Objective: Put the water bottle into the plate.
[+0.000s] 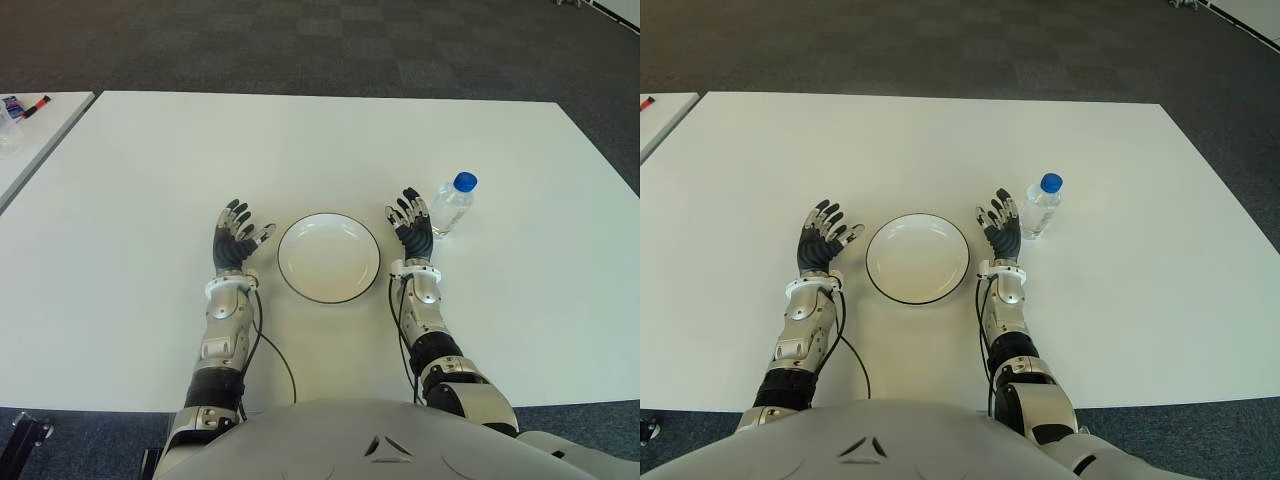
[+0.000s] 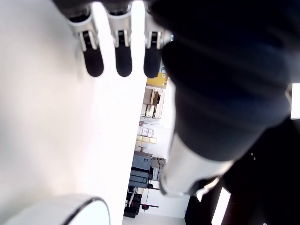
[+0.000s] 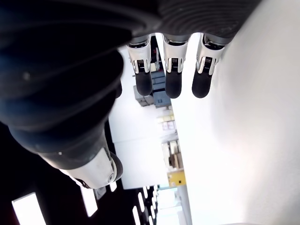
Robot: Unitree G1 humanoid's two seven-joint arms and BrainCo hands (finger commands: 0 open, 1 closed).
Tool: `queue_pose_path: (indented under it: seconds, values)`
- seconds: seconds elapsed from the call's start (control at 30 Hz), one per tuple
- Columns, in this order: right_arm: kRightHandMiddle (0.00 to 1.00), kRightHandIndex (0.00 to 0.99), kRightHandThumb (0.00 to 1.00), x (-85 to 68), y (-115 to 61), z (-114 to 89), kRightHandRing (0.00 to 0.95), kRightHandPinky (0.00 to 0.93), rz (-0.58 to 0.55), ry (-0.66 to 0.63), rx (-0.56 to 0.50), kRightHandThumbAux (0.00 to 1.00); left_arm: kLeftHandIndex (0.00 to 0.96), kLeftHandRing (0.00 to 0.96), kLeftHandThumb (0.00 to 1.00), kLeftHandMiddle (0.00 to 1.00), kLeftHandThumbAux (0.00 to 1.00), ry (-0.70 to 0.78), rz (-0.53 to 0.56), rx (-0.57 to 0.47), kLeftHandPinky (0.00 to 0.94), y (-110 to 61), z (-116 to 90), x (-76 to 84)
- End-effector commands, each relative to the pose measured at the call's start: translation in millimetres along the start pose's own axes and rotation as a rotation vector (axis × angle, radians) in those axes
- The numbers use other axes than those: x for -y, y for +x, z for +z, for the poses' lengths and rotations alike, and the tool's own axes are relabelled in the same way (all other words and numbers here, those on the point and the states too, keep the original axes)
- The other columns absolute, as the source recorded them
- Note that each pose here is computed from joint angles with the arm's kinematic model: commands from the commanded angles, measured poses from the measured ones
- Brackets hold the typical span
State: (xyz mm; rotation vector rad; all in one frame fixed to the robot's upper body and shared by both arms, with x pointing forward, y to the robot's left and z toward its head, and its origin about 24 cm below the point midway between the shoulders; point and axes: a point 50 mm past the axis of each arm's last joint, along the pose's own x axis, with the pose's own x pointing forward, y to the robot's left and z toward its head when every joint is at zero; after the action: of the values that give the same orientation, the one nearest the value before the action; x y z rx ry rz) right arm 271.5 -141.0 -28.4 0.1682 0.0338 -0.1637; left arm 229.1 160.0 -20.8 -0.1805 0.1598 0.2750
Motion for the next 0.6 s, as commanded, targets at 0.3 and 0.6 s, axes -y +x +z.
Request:
queue_pose_path:
  seconds: [0.3,0.6]
  values:
    - [0.120,0.127,0.085,-9.0,-15.6,-22.8,0.112,0.164,-0.026,0.048,-0.120,0.814,0.146,0.158,0.023,0.171,0.998,-0.032,0.000,-0.039,0.192,-3.5,-6.9,11.1]
    - [0.116,0.123,0.077,-8.6,-15.7,-22.0,0.107,0.149,-0.022,0.040,-0.110,0.810,0.151,0.161,0.026,0.174,0.998,-0.040,0.002,-0.035,0.196,-3.6,-6.7,11.7]
